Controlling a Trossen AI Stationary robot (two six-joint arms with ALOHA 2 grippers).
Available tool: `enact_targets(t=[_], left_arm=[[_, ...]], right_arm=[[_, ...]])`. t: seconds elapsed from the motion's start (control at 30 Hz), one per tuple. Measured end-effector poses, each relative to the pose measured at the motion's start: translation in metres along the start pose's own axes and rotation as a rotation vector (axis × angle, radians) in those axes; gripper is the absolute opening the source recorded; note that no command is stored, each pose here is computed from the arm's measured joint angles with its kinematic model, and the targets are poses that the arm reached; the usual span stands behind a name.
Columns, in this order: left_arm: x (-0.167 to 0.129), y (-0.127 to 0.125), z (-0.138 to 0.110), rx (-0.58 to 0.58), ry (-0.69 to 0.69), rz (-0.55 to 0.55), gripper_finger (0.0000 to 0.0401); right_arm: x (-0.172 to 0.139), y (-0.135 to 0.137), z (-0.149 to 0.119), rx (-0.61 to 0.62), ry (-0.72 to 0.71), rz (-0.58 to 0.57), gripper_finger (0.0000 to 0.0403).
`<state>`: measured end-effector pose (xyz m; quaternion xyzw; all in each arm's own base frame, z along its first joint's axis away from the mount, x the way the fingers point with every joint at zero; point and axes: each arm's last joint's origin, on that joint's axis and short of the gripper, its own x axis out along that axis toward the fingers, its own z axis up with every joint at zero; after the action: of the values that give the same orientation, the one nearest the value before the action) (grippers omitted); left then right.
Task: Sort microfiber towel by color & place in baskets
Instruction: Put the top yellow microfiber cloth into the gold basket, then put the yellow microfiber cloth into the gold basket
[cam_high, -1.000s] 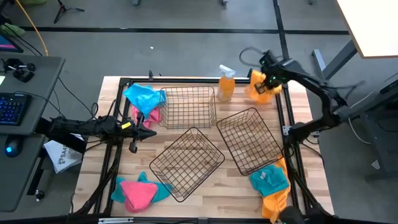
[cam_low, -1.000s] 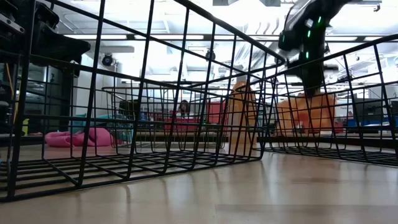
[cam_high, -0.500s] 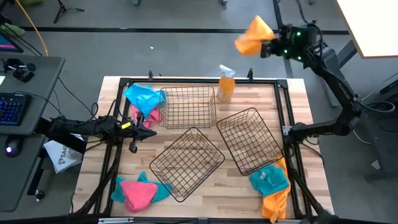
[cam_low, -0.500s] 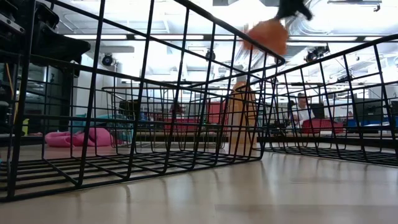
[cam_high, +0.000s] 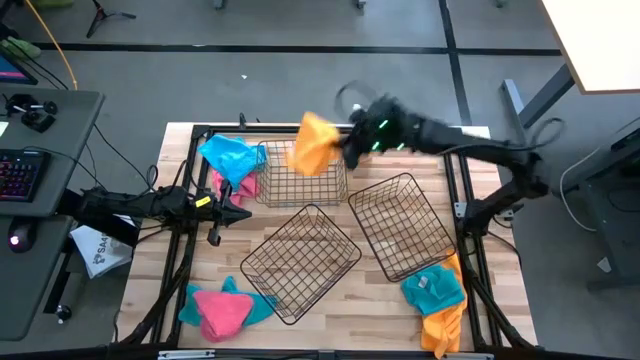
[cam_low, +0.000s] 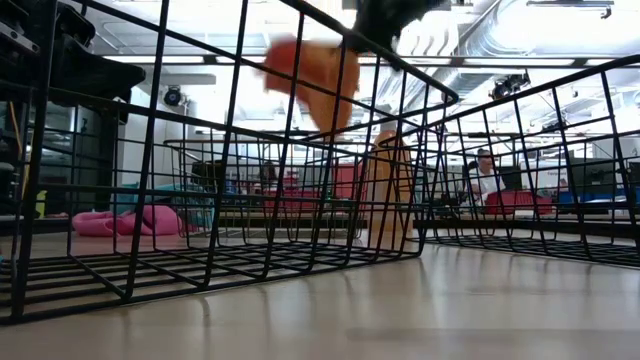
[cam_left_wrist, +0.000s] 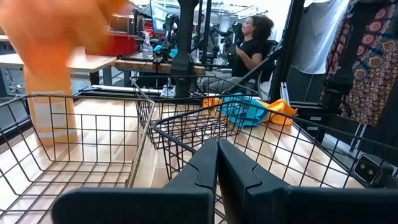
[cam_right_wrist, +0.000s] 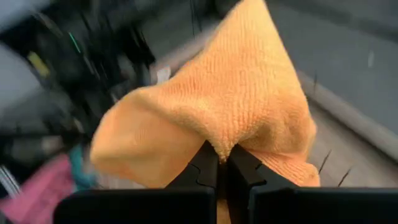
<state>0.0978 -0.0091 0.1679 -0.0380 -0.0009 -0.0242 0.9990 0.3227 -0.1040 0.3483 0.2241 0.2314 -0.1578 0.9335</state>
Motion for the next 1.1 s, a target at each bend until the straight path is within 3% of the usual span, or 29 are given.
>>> enact_targets(t=[0.13, 0.27, 0.37, 0.47, 0.63, 0.73, 0.83, 0.97, 1.1], left_arm=[[0.000, 0.000, 0.000, 0.000, 0.000, 0.001, 0.0000], [0.000, 0.000, 0.000, 0.000, 0.000, 0.001, 0.0000], [0.000, 0.000, 0.000, 0.000, 0.000, 0.000, 0.0000], [0.000, 0.000, 0.000, 0.000, 0.000, 0.000, 0.0000], [0.000, 0.000, 0.000, 0.000, -0.001, 0.000, 0.0000], [0.000, 0.000, 0.000, 0.000, 0.000, 0.000, 0.0000], [0.000, 0.000, 0.000, 0.000, 0.000, 0.000, 0.0000], [0.000, 0.000, 0.000, 0.000, 0.000, 0.000, 0.0000], [0.000, 0.000, 0.000, 0.000, 0.000, 0.000, 0.0000]], right_arm=[[0.039, 0.000, -0.030, 0.015, 0.079, -0.053, 0.0000], [0.060, -0.005, -0.037, 0.053, 0.070, -0.127, 0.0001], [0.070, -0.006, -0.040, 0.087, 0.067, -0.117, 0.0017], [0.075, -0.007, -0.044, 0.091, 0.107, -0.086, 0.0067], [0.070, -0.003, -0.042, 0.058, 0.100, -0.053, 0.0184], [0.063, 0.001, -0.036, 0.053, 0.092, 0.025, 0.0244], [0.049, 0.007, -0.024, 0.116, 0.136, 0.188, 0.0283], [0.016, 0.028, -0.014, 0.166, 0.265, 0.431, 0.0299], [-0.021, 0.065, -0.029, 0.129, 0.394, 0.550, 0.0298]])
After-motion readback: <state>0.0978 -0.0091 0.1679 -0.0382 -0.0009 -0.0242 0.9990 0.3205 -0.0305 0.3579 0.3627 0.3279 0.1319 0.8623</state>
